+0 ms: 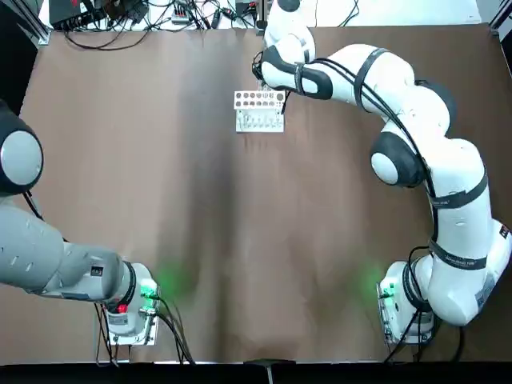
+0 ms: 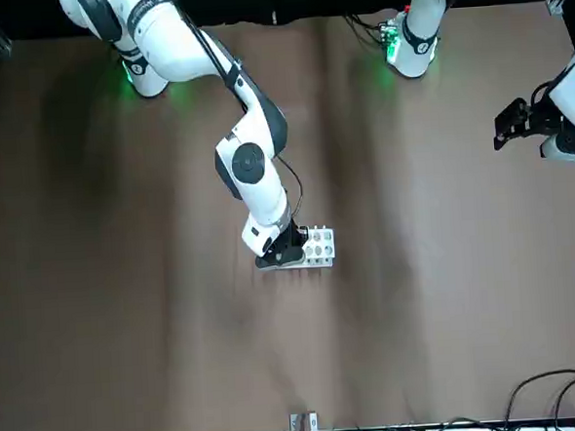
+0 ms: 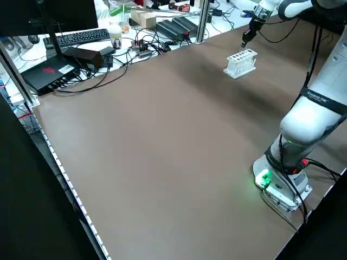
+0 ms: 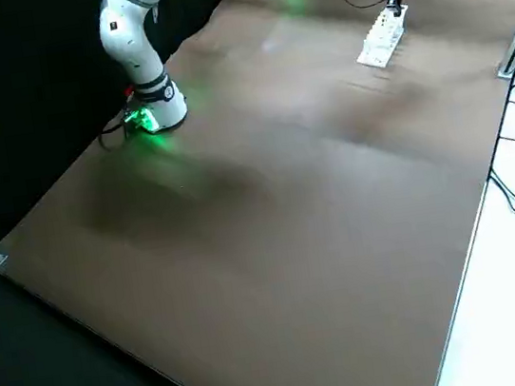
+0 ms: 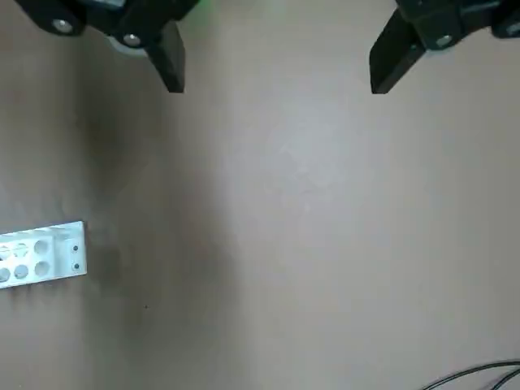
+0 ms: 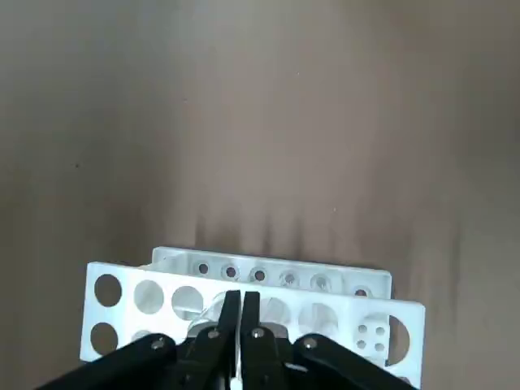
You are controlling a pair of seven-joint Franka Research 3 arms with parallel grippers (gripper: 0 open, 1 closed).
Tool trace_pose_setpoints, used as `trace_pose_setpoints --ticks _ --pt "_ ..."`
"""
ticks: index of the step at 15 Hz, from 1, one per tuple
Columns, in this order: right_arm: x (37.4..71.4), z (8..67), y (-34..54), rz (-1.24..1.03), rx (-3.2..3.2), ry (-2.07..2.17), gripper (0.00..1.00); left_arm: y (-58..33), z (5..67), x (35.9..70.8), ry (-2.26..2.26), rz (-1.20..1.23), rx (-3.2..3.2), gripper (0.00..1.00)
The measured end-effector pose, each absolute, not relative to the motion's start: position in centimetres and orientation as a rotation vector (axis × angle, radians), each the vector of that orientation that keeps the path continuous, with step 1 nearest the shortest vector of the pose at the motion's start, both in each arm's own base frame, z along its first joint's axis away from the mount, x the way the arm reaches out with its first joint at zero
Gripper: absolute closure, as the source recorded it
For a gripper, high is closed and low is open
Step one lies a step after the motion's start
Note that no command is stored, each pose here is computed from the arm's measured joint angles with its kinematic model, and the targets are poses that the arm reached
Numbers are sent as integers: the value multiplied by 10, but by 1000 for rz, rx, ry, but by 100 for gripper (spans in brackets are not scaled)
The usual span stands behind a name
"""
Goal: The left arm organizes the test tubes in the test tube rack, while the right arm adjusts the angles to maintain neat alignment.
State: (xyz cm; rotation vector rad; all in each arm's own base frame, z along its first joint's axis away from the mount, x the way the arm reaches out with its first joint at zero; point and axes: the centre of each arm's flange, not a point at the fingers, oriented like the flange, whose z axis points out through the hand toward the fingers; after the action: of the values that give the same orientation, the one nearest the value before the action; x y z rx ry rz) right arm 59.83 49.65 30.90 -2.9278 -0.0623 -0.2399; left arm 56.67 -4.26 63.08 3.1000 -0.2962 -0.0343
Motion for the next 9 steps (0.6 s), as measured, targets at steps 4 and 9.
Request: trace_pose_setpoints --ticks 4,9 --pt "599 313 497 -250 -2922 -62 92 -43 631 567 -296 -35 3100 0" --pt "600 316 498 -255 -2918 -62 91 -43 631 567 -296 -35 3100 0"
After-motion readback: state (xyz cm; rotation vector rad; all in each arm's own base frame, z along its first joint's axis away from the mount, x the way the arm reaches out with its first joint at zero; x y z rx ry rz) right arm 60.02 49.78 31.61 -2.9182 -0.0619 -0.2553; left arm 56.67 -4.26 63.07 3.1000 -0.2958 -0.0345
